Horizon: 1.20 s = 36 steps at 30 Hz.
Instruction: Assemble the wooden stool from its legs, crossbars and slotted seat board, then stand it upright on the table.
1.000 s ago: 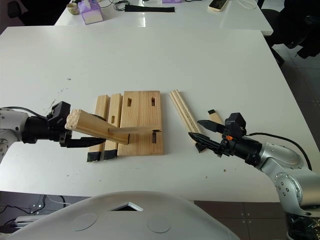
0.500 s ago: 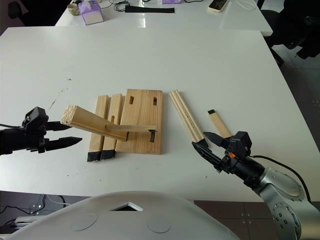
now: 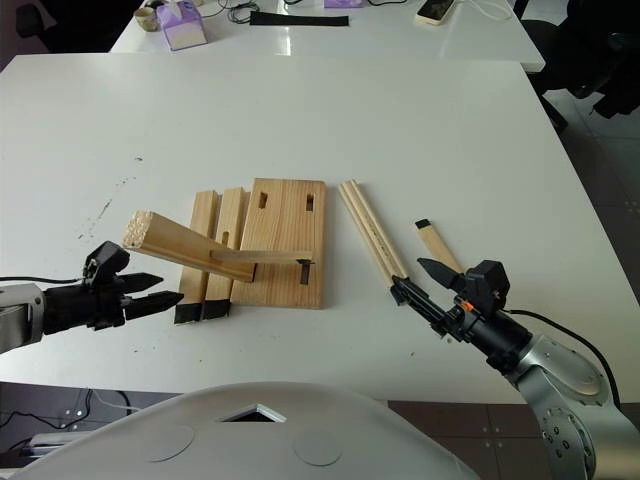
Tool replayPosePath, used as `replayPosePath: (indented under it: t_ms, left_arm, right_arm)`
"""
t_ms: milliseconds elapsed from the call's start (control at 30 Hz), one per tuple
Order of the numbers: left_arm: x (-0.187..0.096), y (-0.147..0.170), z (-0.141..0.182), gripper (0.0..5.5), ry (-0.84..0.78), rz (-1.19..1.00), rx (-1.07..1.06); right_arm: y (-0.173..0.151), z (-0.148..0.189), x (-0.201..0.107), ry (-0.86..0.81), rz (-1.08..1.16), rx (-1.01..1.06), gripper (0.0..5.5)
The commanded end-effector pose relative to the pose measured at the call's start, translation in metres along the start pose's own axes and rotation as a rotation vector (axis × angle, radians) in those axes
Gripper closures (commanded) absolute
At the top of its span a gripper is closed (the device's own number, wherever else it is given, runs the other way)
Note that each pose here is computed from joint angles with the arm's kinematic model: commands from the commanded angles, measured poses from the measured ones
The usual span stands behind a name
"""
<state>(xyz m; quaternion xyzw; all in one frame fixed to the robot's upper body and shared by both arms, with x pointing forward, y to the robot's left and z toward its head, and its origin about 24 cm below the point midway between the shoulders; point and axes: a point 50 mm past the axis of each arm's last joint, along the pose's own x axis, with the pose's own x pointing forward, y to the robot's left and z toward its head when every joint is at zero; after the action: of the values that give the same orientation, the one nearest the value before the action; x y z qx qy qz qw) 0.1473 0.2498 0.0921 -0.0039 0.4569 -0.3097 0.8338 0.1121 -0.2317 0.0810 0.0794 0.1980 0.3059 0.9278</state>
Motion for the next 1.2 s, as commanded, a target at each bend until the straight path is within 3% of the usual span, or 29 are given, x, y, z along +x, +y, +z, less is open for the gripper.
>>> replayPosePath:
  t_ms: [33,133,467,933,1200]
  left_arm:
    - [0.005,-0.007,-0.001,2.1,0.04,-0.01,-0.007]
    - [0.007,-0.007,0.0,2.1,0.06,-0.003,0.009]
    - [0.007,0.036,0.016,2.1,0.054,0.144,0.078]
    - [0.016,0.03,0.027,2.1,0.011,0.061,0.107]
    - [0.018,0.028,0.024,2.07,0.007,0.054,0.094]
  right_arm:
    - [-0.002,-0.002,0.001,0.004,-0.044,-0.008,2.32]
    - [-0.006,-0.007,0.002,0.027,-0.097,-0.027,2.32]
    - [-0.006,-0.034,0.01,0.21,-0.217,-0.202,2.32]
    - [-0.015,-0.065,0.011,0.297,-0.292,-0.028,2.32]
    - [-0.004,-0.056,0.014,0.266,-0.237,-0.071,3.4]
